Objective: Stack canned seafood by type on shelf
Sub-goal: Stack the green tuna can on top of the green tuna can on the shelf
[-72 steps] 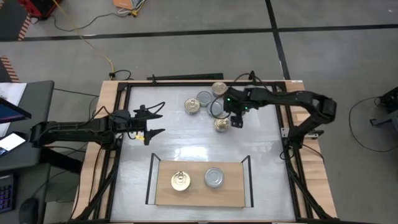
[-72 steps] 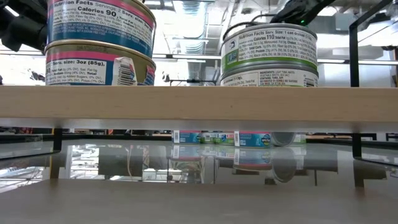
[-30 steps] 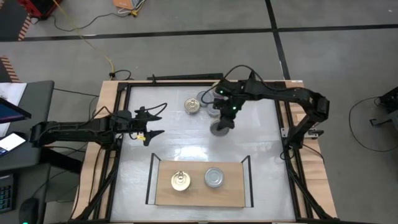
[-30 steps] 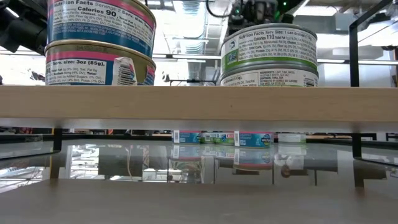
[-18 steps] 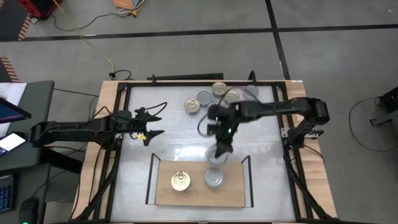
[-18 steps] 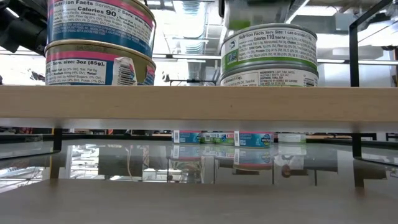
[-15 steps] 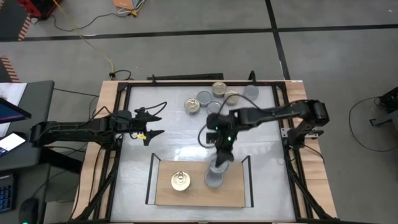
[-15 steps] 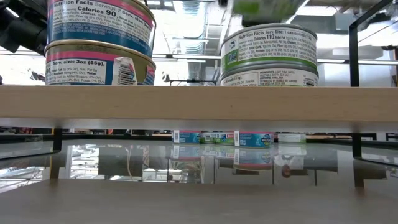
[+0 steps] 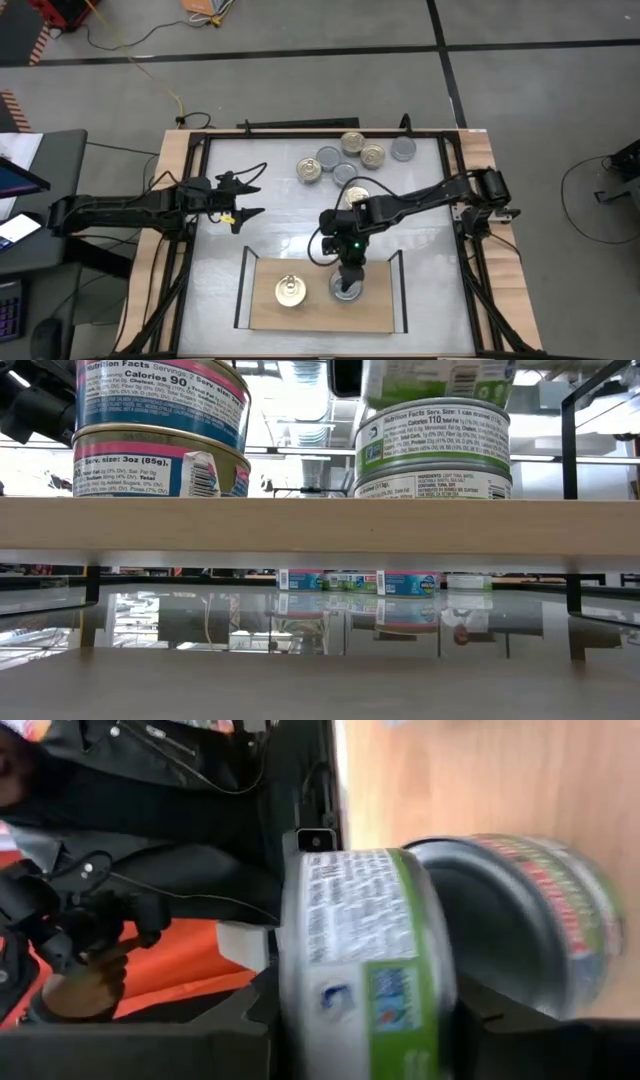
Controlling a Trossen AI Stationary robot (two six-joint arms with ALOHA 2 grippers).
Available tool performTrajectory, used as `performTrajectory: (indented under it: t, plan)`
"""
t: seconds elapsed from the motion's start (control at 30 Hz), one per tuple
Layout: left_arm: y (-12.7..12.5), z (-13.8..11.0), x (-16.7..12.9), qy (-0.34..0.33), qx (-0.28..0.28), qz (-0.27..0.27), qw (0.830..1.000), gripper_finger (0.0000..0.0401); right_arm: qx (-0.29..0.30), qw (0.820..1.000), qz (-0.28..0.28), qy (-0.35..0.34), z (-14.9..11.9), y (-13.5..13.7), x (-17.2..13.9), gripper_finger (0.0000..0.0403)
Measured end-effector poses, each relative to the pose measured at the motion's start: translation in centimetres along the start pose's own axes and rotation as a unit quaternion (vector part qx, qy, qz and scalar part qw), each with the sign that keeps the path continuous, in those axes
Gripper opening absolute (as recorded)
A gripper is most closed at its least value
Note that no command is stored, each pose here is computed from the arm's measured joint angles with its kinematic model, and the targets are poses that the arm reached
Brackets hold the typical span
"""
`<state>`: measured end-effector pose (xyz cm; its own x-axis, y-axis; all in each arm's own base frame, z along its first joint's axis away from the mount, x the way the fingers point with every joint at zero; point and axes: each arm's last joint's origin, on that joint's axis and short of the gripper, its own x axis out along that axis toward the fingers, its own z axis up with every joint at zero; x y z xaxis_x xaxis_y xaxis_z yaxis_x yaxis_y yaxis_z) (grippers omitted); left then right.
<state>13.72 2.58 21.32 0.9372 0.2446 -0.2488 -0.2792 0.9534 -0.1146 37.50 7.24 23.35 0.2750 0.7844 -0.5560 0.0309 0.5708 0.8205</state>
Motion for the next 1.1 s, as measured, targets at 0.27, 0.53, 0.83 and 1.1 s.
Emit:
performTrajectory:
  t: [0.27,0.53,0.83,1.1]
  plan:
    - [0.0,0.0,0.0,0.000,0.000,0.000,1.000,0.0318,-0.006,1.000,-0.003,-0.006,0.1,0.1,0.0,0.0182]
    - [-0.1,0.0,0.0,0.003,-0.010,-0.014,1.000,0.0318,-0.008,1.000,-0.001,-0.028,0.7,-0.1,-0.5,0.0241]
    - [-0.1,-0.1,0.0,0.007,-0.008,-0.026,1.000,0.0318,0.042,0.999,0.007,-0.031,1.1,-1.0,-1.8,0.0270]
    - [-0.1,-0.1,0.0,0.008,-0.007,-0.025,1.000,0.0318,0.070,0.997,0.015,-0.029,1.3,-1.6,-2.7,0.0270]
